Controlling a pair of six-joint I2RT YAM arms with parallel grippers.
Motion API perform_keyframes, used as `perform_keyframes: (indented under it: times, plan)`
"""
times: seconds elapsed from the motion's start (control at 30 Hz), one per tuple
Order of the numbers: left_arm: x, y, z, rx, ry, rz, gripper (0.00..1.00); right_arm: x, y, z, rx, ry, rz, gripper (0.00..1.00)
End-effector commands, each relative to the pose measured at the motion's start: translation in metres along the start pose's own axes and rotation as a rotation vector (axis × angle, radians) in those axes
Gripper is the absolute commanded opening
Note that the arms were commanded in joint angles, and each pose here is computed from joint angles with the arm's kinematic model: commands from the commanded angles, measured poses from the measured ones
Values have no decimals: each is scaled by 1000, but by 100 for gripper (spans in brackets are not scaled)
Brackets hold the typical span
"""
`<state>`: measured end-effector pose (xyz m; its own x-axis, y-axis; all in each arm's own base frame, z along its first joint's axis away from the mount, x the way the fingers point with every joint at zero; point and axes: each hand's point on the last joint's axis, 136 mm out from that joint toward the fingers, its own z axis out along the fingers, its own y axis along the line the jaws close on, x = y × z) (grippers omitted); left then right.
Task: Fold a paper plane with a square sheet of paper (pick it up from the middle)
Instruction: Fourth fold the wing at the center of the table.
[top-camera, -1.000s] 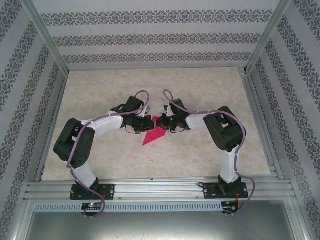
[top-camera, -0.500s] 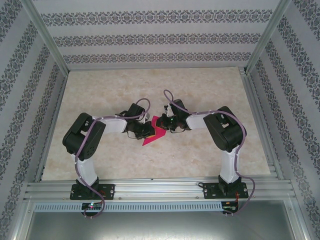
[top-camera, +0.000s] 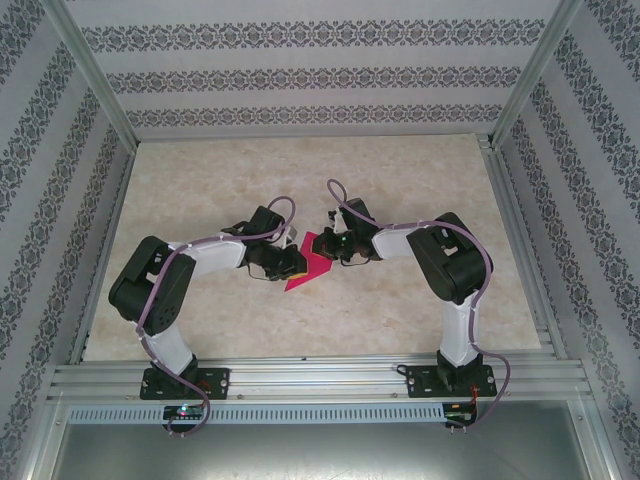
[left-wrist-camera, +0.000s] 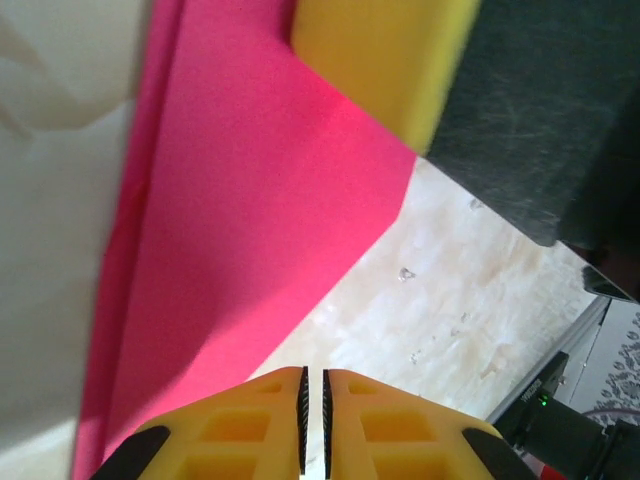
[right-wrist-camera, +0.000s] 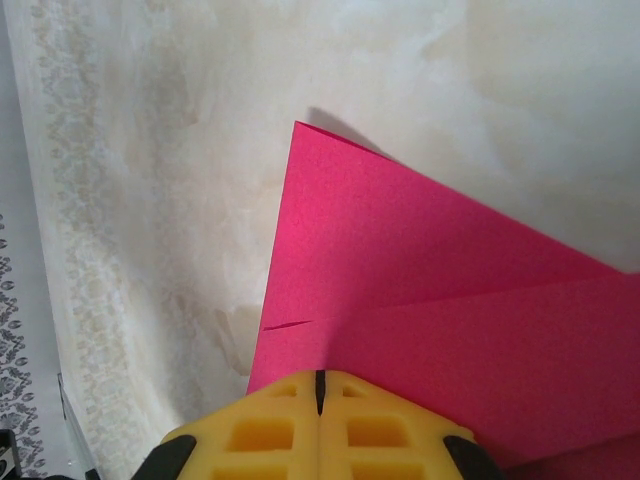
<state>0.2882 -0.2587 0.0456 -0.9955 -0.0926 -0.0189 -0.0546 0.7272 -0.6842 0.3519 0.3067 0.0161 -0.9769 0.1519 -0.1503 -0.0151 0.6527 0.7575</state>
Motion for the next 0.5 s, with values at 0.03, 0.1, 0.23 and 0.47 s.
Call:
perform_keyframes:
  times: [0.03, 0.1, 0.23, 0.47]
  plan:
    - [17, 14, -1, -52, 63, -11, 14, 31, -69, 2, 211, 74, 111, 4]
    - [21, 34, 1, -125, 62, -34, 11, 31, -70, 2, 214, 75, 112, 4]
    - [23, 60, 2, -198, 45, -77, 9, 33, -72, 2, 218, 81, 114, 4]
    - [46, 89, -1, -286, 95, -109, 6, 36, -74, 1, 227, 91, 108, 4]
